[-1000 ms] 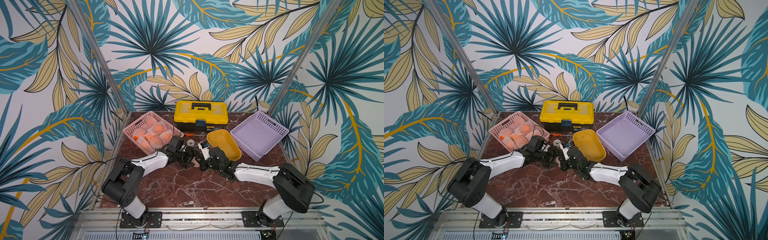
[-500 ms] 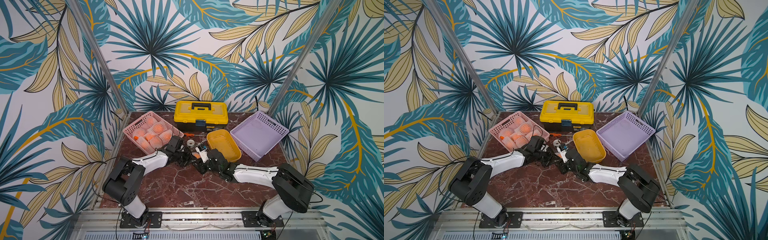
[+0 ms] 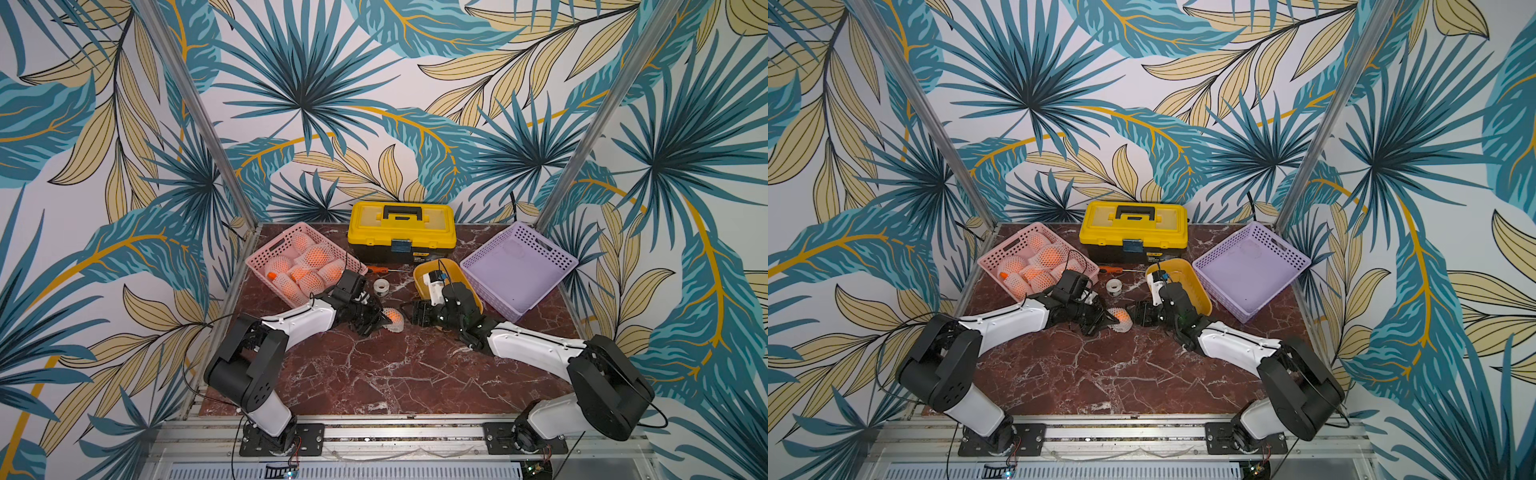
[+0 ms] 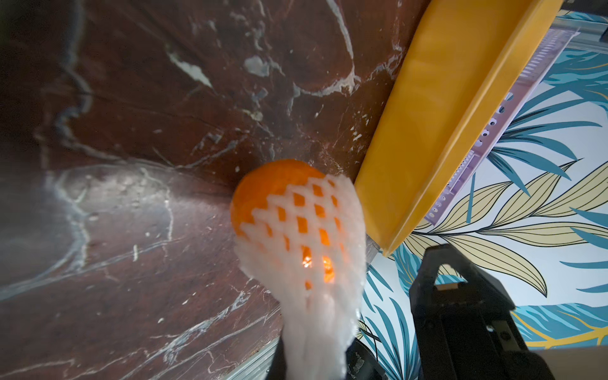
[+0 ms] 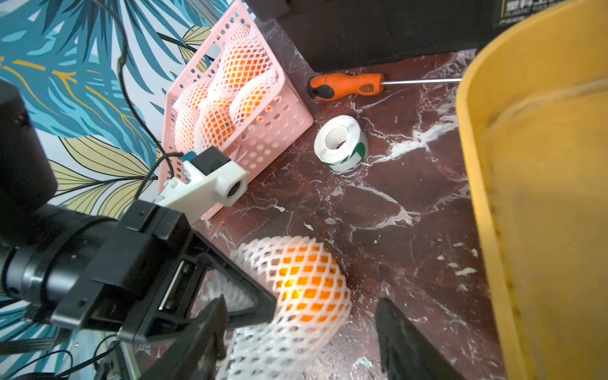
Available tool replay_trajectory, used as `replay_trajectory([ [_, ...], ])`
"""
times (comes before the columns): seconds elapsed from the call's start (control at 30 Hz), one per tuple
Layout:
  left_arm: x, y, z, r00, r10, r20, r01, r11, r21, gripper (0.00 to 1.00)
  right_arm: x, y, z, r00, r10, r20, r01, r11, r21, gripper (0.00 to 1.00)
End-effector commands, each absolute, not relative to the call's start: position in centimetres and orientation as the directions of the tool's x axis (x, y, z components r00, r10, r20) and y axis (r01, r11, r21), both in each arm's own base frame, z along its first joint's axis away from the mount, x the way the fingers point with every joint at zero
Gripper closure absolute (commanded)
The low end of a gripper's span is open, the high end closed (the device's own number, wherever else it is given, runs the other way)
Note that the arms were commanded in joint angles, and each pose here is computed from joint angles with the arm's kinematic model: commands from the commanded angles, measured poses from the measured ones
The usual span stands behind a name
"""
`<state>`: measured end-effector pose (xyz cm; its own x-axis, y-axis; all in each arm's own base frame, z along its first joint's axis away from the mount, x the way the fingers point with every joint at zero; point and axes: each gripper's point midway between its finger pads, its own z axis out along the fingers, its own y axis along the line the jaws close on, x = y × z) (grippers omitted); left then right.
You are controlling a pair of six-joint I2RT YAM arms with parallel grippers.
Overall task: Remove foam nets from oranges
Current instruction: Remove the foam net from the orange.
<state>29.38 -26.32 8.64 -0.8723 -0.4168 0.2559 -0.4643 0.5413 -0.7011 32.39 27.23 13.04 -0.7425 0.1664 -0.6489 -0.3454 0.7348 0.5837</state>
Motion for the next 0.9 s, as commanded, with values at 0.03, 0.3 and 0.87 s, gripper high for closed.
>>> replay_trajectory([
  [0.03,29.5,-26.4,10.5,-0.888,-0.394,0.238,-0.431,0.531,-0.73,1.0,30.8,28.6,11.9,-0.776,0.104,-0.621,-0.399,0.681,0.614,0.16],
  [0.3,29.4,-26.6,10.9,-0.883,-0.386,0.267,-0.447,0.514,-0.732,1.0,29.6,28.1,9.9,-0.554,-0.11,-0.825,-0.599,0.741,0.304,0.09],
  [0.87,29.1,-26.9,11.1,-0.882,-0.367,0.295,-0.454,0.499,-0.738,1.0,27.1,30.4,10.8,-0.34,-0.185,-0.922,-0.757,0.636,0.151,0.17],
])
